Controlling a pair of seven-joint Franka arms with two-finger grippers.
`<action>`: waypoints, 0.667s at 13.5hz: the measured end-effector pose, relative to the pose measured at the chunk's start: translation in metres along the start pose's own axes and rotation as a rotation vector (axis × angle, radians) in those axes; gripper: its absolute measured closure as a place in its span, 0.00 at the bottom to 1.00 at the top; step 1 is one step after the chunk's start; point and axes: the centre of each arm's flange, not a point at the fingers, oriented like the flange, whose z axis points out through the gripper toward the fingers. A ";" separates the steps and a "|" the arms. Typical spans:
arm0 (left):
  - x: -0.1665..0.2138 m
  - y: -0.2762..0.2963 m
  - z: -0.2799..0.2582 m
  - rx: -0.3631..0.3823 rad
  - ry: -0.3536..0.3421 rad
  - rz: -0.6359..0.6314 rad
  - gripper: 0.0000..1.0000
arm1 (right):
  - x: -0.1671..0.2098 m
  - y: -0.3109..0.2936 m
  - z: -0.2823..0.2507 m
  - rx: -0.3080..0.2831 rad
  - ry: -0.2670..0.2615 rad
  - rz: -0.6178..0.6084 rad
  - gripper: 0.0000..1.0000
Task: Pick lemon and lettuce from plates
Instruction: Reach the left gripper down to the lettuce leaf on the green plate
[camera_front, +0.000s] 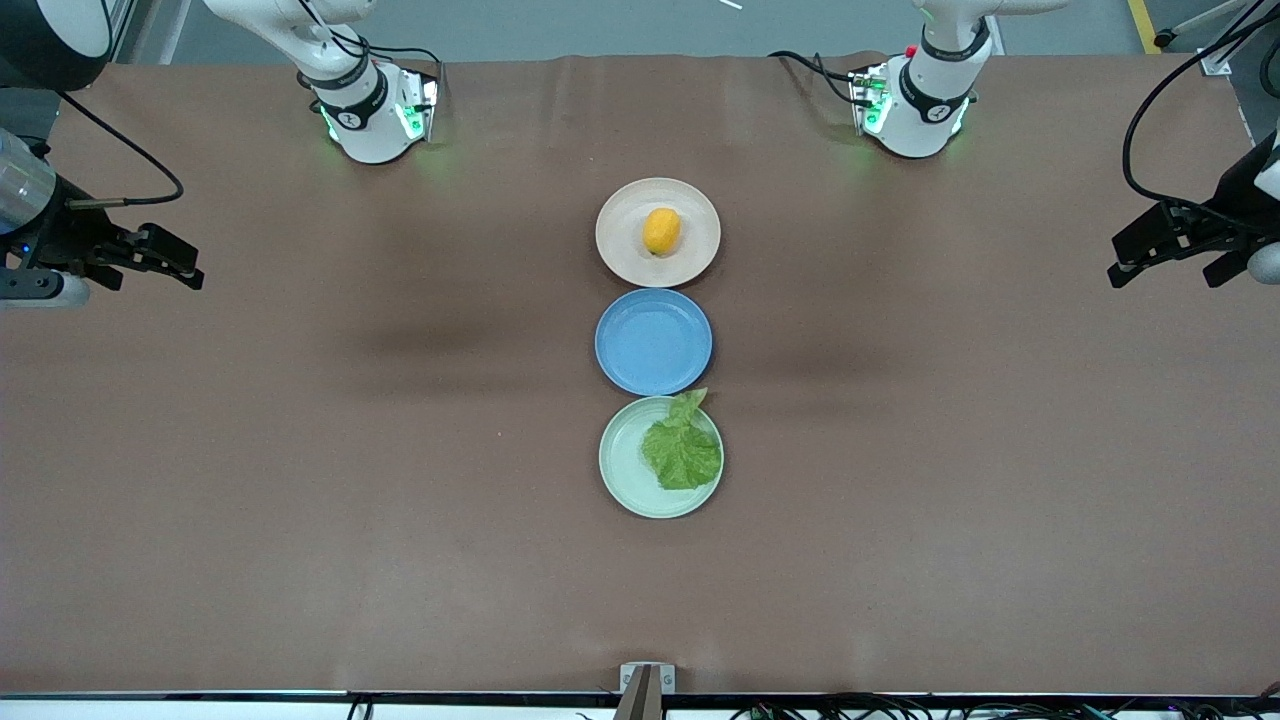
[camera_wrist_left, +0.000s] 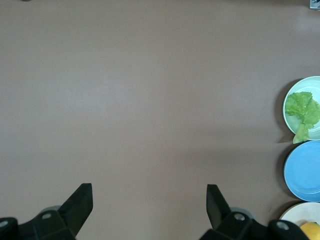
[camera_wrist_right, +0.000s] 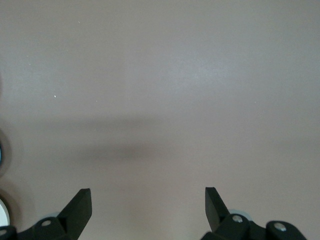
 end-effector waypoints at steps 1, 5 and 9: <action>0.000 0.000 0.000 0.000 0.000 0.000 0.00 | 0.000 0.000 0.000 0.000 0.004 -0.012 0.00; 0.000 0.000 0.000 0.000 0.000 0.000 0.00 | 0.001 0.001 0.000 0.008 0.008 -0.029 0.00; 0.004 0.009 0.018 -0.001 -0.034 0.012 0.00 | 0.000 0.001 0.003 0.023 0.002 -0.025 0.00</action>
